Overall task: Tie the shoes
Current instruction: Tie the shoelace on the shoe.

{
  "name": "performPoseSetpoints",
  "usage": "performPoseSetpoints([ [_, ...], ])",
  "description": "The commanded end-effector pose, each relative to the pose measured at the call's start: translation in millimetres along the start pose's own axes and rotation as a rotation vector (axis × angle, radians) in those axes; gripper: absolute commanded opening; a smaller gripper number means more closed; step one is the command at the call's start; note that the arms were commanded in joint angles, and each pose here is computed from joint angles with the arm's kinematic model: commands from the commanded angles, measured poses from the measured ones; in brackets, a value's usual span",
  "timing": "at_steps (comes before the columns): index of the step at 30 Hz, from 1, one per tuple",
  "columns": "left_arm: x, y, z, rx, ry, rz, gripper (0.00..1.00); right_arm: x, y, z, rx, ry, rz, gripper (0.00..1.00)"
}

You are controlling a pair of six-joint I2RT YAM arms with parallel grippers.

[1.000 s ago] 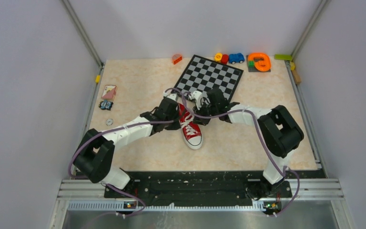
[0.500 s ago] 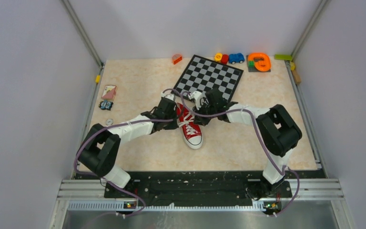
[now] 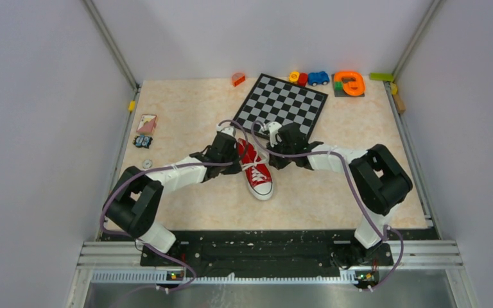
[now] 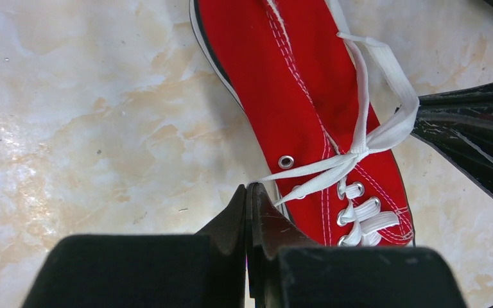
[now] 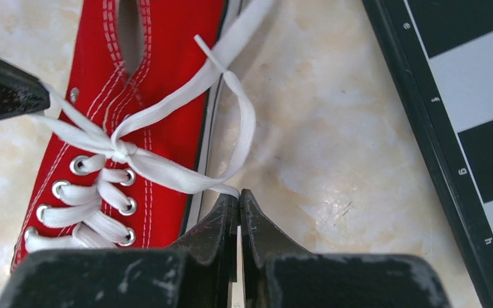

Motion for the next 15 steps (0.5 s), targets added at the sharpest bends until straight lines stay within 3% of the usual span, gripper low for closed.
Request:
performPoseSetpoints([
  [1,38.3,-23.9,-0.8,0.07,0.143,-0.015,0.0,-49.4,-4.9,-18.1,-0.016,-0.289,0.123,0.0],
  [15,69.6,-21.1,-14.3,0.03,0.169,-0.138,0.0,-54.7,-3.9,-23.6,-0.048,-0.305,0.191,0.0],
])
Point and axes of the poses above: each gripper's point midway between its finger pads, its own z axis out along the fingers, its own x axis along the line the jaws close on, y = z × x, the point moved 4 cm from there along -z, back along the fingers, and after that the axes turned 8 degrees about z, right-handed, at the moved point
